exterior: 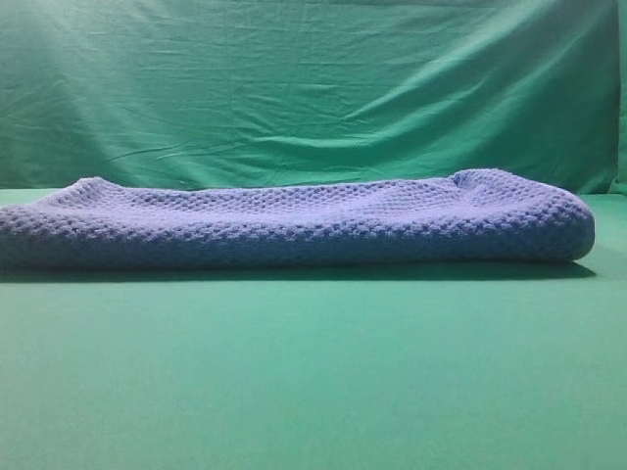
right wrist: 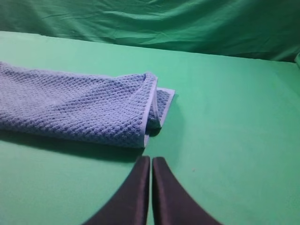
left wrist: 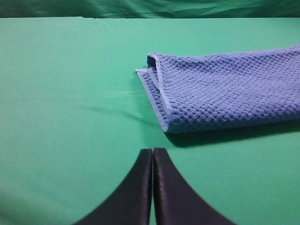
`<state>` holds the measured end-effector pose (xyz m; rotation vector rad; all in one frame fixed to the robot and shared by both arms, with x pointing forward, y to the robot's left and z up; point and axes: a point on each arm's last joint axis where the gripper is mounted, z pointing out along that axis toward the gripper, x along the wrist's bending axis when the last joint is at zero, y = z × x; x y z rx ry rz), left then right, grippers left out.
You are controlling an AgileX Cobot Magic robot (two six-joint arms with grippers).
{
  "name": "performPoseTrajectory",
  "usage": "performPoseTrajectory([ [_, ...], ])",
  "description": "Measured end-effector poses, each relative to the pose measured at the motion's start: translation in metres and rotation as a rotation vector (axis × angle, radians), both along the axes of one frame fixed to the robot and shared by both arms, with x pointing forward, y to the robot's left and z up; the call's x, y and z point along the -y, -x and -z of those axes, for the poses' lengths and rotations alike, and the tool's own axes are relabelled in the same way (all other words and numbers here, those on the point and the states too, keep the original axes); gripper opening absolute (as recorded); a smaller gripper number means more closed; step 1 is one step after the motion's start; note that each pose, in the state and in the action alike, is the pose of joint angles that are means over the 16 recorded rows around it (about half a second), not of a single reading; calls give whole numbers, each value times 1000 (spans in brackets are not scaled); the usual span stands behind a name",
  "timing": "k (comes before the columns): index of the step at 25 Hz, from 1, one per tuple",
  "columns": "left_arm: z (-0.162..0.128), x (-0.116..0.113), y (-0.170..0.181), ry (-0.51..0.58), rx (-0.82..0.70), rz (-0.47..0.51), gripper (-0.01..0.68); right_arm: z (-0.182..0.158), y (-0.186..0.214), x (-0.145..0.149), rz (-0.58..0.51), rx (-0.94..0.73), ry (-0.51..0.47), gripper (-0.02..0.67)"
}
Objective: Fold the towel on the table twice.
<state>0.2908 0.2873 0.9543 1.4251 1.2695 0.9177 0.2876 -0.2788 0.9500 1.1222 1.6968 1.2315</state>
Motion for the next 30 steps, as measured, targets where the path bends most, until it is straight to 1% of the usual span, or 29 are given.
performPoseTrajectory([
  [12,0,0,0,-43,7,11,0,4,1,-1,-8,-36,8,0],
  [23,0,0,0,-48,7,12,0,4,1,0,-8,-39,8,0],
  [30,0,0,0,-49,4,11,0,4,0,2,39,-39,8,0],
])
